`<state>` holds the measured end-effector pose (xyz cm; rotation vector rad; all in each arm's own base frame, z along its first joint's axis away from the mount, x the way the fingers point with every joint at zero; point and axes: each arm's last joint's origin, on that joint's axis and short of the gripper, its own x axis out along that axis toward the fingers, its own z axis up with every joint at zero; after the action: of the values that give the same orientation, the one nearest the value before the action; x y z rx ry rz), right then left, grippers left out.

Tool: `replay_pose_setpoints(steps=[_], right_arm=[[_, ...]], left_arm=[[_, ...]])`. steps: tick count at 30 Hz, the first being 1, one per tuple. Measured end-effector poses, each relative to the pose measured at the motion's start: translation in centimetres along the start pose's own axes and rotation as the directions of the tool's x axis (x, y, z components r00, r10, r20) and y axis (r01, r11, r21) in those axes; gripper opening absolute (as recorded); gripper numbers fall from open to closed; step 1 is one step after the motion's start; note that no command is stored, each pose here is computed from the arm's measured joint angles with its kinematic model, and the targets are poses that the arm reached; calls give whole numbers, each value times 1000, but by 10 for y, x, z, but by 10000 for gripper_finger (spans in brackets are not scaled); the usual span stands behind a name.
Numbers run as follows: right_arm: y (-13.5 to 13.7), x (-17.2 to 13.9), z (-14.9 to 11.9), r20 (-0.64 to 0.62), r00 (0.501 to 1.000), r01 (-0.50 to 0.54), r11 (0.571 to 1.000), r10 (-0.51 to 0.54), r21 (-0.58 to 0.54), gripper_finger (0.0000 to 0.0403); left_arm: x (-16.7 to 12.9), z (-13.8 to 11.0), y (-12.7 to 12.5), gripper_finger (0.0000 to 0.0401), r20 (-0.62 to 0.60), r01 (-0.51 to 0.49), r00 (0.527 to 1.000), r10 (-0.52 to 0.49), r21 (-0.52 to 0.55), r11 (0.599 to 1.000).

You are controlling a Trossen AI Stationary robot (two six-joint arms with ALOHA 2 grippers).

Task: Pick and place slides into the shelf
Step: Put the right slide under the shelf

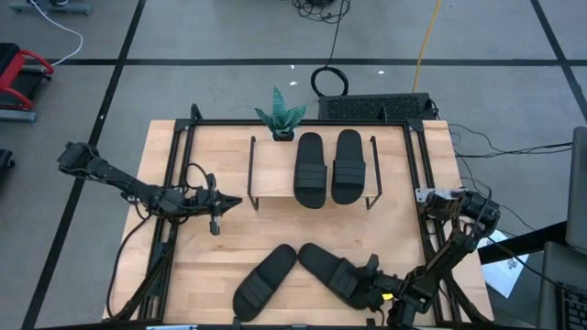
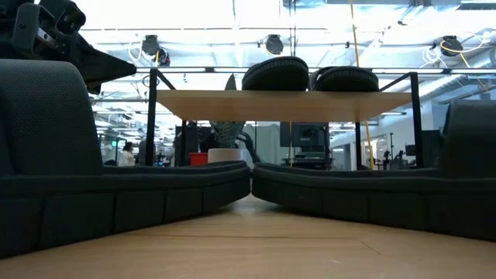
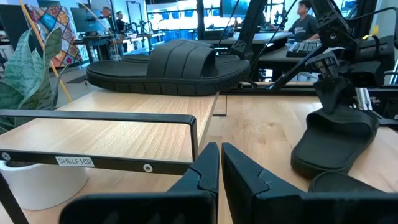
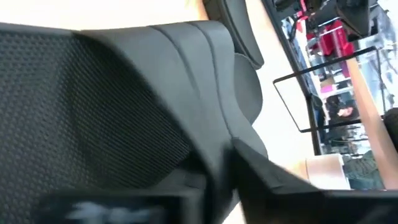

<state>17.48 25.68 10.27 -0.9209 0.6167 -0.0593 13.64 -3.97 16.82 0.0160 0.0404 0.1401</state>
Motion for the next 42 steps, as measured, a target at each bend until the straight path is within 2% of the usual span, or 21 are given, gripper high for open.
replay_pose_setpoints(steps=[2, 10, 15, 18, 23, 29, 35, 38, 42], right_arm=[[-5, -3, 3, 8, 1000, -12, 1000, 12, 14, 19], [-36, -25, 10, 46, 999, -14, 997, 11, 70, 6], [-53, -37, 9, 37, 995, 86, 995, -88, 54, 3], [-62, -42, 11, -1, 993, 121, 992, -121, 43, 3], [-77, -48, 7, -131, 985, 129, 985, -114, 110, 2], [-91, -49, -13, -316, 941, 218, 935, -124, 281, 1], [-99, -38, -17, -356, 920, 314, 855, -165, 413, 1], [-101, -26, -15, -371, 913, 335, 831, -170, 444, 1], [-99, -9, -17, -421, 887, 379, 820, -191, 428, 1]], left_arm=[[0, 0, 0, 19, 0, 0, 1000, 0, -2, 1000], [0, 0, 0, 19, 0, 0, 1000, 0, -11, 1000], [0, 0, 0, 19, 0, 0, 1000, 0, -14, 1000], [0, 0, 0, 19, 0, 0, 1000, 0, -13, 1000], [0, 0, 0, 19, -3, 0, 1000, 0, -11, 1000], [0, -1, 0, 19, -7, 0, 1000, 0, -9, 1000], [0, -1, 0, 19, -7, 0, 1000, 0, -8, 1000], [0, -1, 0, 19, -7, 0, 1000, 0, -7, 1000], [0, -1, 0, 19, -7, 0, 1000, 0, -6, 1000]])
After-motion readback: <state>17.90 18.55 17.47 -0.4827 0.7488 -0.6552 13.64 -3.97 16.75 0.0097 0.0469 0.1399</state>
